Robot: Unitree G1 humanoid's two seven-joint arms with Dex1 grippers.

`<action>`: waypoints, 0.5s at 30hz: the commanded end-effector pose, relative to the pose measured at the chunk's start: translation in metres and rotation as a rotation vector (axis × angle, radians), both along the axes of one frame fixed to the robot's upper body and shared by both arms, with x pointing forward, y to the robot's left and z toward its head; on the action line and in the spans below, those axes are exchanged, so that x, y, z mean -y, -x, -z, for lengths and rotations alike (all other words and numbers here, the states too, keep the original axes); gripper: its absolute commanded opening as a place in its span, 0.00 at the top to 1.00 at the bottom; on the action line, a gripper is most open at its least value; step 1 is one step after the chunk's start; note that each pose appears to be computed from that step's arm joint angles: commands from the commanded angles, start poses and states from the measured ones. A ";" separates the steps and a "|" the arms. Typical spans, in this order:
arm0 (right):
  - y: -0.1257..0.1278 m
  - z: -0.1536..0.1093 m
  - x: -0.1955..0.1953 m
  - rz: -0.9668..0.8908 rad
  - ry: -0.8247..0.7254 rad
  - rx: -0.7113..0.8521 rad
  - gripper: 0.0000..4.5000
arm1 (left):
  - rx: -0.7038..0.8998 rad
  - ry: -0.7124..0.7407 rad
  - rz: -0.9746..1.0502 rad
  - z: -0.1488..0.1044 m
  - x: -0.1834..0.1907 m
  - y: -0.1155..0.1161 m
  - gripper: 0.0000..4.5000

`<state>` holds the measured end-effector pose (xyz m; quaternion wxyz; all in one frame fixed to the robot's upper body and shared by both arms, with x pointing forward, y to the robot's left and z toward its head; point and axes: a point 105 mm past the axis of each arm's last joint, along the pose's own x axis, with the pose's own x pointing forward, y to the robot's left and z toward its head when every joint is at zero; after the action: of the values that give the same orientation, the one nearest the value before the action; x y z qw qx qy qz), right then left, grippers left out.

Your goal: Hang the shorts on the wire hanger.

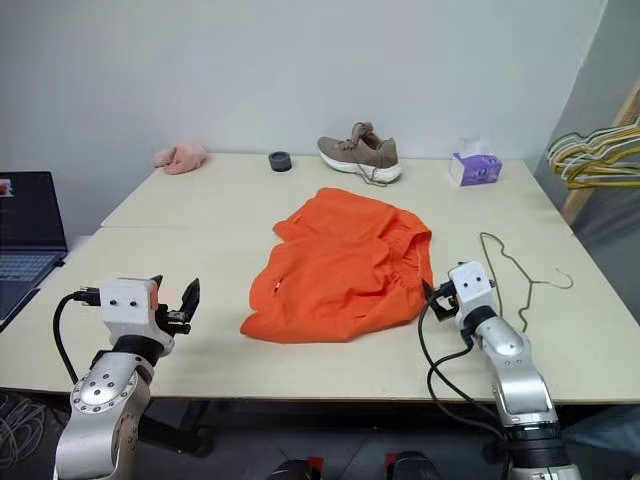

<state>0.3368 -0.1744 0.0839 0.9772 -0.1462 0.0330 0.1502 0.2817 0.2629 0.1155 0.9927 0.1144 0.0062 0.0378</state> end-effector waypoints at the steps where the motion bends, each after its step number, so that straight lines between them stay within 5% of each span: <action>1: -0.004 -0.019 -0.002 -0.014 -0.006 0.072 0.01 | 0.059 -0.034 0.032 -0.018 0.007 -0.001 0.36; 15: 0.001 -0.018 -0.010 -0.071 -0.024 0.052 0.00 | 0.065 0.067 0.149 -0.016 0.019 0.004 0.32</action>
<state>0.3354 -0.1701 0.0834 0.9752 -0.1392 0.0340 0.1685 0.2797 0.2507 0.1126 0.9962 0.0864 0.0074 -0.0101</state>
